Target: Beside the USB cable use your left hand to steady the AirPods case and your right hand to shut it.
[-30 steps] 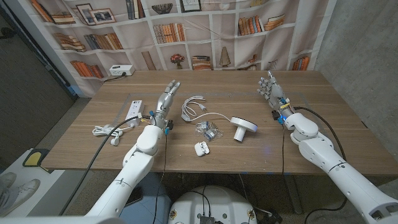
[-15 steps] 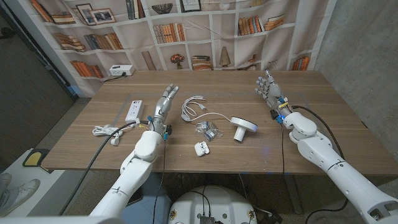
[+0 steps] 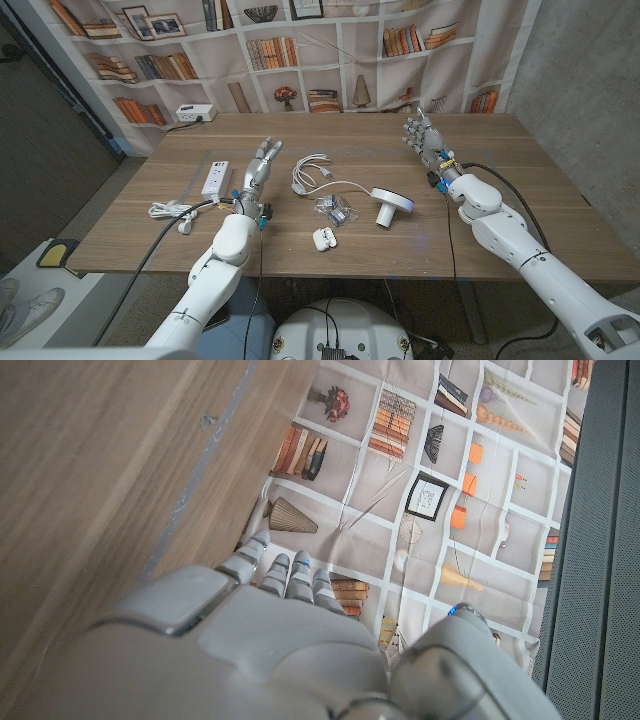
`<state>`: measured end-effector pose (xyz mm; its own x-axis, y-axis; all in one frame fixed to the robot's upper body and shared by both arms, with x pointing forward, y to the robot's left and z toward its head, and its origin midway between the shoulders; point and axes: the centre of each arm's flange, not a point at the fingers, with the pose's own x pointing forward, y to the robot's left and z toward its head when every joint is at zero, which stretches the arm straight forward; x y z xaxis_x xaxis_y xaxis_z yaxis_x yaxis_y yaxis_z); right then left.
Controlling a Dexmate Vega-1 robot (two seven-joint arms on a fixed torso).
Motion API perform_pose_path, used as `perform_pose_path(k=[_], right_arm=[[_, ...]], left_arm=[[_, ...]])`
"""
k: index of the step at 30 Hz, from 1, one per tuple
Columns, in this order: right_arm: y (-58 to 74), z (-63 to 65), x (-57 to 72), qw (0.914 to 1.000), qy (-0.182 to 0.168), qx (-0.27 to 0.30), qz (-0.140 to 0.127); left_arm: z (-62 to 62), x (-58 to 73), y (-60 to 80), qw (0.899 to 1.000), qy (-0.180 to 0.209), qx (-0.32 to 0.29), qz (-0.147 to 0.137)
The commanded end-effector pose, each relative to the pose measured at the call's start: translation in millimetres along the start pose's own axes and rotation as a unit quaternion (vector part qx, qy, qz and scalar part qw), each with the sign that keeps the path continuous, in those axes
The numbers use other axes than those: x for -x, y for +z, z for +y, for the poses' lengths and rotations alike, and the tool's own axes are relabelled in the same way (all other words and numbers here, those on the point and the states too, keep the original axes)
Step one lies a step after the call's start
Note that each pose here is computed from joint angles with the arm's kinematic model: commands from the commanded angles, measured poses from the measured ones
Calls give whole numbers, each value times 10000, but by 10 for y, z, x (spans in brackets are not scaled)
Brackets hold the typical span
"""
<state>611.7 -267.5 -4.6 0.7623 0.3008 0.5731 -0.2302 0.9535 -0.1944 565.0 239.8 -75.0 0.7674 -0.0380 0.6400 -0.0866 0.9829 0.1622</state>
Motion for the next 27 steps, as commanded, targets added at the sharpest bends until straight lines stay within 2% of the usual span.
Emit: perform_pose_path(k=[1,6,10,17,19,20,23,27], right_arm=[[-36,-5,-30,9998,33,-190,-29],[-36,-31,9,9999,-36,-104,-23],[-22,-40,28,9999,53,-93,-25],[-24,-39,29,9999,-28,-119,-42],[-49,-40,26,9998,23,-163,-97],[-53,-42,35,9999,-31,-124,-36],[-74,-44,28,9998,-16,-181,-36],[-47,-51,12,9999,-14,-155,-66]], left_arm=[[-67,11,107,9996,-49,-231,-135],[-107,-8,124,9996,-55,-217,-191],[-129,19,142,9990,-36,-368,-260],[-134,40,35,9992,24,-363,-137],[-143,43,3,9997,103,-187,-105],[-151,54,4,9997,144,-152,-123],[-168,88,39,9981,140,-554,-220],[-181,92,12,9988,32,-463,-181]])
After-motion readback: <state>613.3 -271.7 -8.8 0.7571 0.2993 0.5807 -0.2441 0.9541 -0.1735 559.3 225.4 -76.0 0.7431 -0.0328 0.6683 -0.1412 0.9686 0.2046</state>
